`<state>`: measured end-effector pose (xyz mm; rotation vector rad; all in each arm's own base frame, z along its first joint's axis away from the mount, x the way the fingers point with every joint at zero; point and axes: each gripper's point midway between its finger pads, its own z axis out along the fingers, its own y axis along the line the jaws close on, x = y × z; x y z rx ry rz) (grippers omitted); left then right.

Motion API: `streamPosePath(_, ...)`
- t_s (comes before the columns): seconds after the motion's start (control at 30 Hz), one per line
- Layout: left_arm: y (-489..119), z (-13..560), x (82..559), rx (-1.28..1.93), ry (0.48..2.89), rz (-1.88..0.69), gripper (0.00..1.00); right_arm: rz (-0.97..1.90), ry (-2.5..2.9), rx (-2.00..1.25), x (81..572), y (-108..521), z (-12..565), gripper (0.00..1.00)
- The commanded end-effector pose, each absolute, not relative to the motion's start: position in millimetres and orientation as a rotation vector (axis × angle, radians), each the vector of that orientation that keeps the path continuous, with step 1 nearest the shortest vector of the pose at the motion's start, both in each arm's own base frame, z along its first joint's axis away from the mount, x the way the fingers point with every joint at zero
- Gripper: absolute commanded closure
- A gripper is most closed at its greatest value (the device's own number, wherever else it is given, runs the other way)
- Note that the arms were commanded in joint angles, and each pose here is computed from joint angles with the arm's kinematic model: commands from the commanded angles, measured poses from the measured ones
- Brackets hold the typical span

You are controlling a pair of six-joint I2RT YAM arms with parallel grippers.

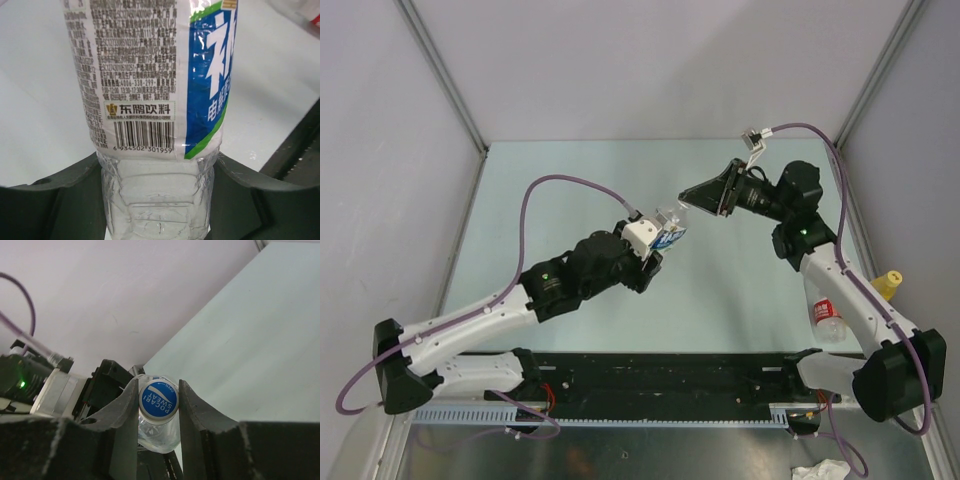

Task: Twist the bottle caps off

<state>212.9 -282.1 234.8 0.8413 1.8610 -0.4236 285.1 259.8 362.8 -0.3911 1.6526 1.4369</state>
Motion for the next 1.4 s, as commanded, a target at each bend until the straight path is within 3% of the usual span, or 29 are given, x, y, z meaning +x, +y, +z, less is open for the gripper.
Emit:
streamPosePath(0.0, -305, 251, 189, 0.910, 1.777, -0.706, 1.00, 1.439, 1.441, -0.589, 253, 260, 413, 1.00)
streamPosePath(0.87, -315, 331, 65, 1.328, 1.206, -1.542, 1.00, 1.390, 0.988, -1.044, 142, 250, 470, 1.00)
streamPosePath(1.37, -306, 328, 37, 1.487, 1.112, -1.709, 1.00, 1.358, 0.883, -1.122, 121, 242, 479, 1.00)
